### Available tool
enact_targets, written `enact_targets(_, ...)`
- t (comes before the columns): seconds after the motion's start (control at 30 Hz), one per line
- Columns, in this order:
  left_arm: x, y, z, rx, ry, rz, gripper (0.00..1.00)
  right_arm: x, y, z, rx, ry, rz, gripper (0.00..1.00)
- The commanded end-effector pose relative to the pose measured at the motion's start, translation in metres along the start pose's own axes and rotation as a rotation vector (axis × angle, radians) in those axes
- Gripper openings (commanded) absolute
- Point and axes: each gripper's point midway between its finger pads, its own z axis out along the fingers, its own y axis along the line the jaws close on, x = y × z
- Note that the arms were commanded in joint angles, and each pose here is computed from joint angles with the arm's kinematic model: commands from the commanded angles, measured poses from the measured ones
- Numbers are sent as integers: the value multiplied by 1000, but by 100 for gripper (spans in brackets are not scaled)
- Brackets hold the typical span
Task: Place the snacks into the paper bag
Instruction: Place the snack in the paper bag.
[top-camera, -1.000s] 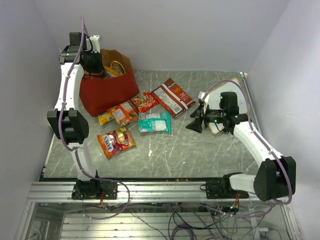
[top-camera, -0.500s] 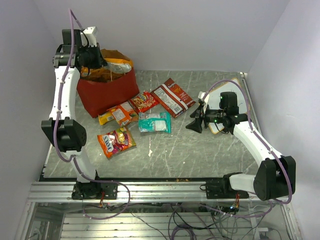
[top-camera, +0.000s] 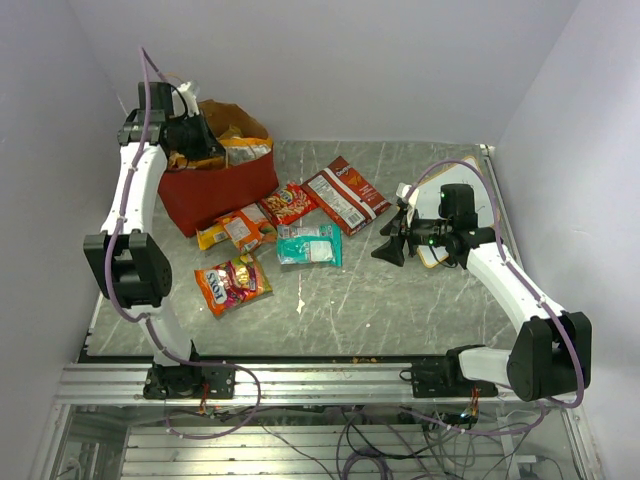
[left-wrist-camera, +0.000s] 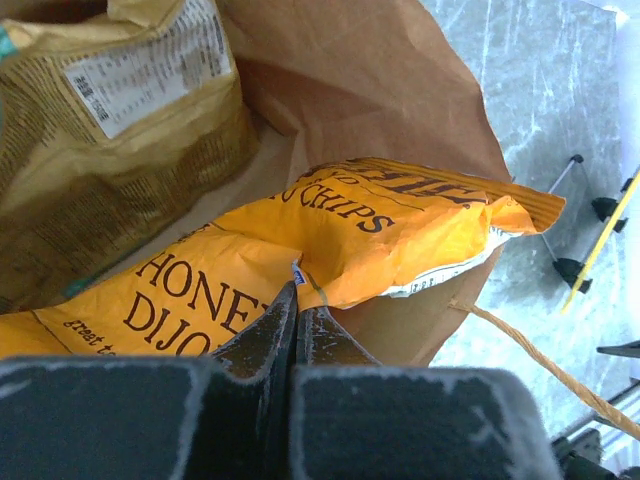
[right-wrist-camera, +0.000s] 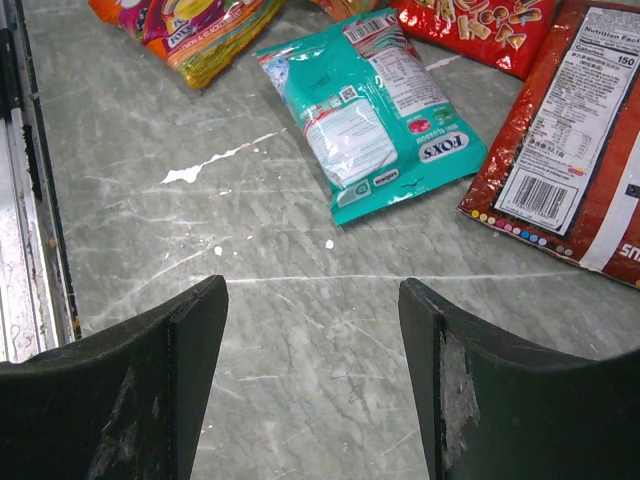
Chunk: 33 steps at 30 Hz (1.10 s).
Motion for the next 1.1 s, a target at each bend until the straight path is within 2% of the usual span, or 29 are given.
enact_targets(0.0, -23, -38, -30, 115, -111, -3, 7, 4, 1, 1, -14, -8, 13, 69)
enact_targets(0.3, -25, 2, -18, -61, -128, 107, 8, 6, 2, 3, -23, -7, 21, 70)
enact_targets(0.6, -24, 38, 5, -173, -73, 211, 13, 8, -1, 3, -14, 1, 23, 70)
enact_targets(1.07, -23, 51, 5, -217, -58, 322, 19, 14, -3, 6, -15, 15, 31, 70)
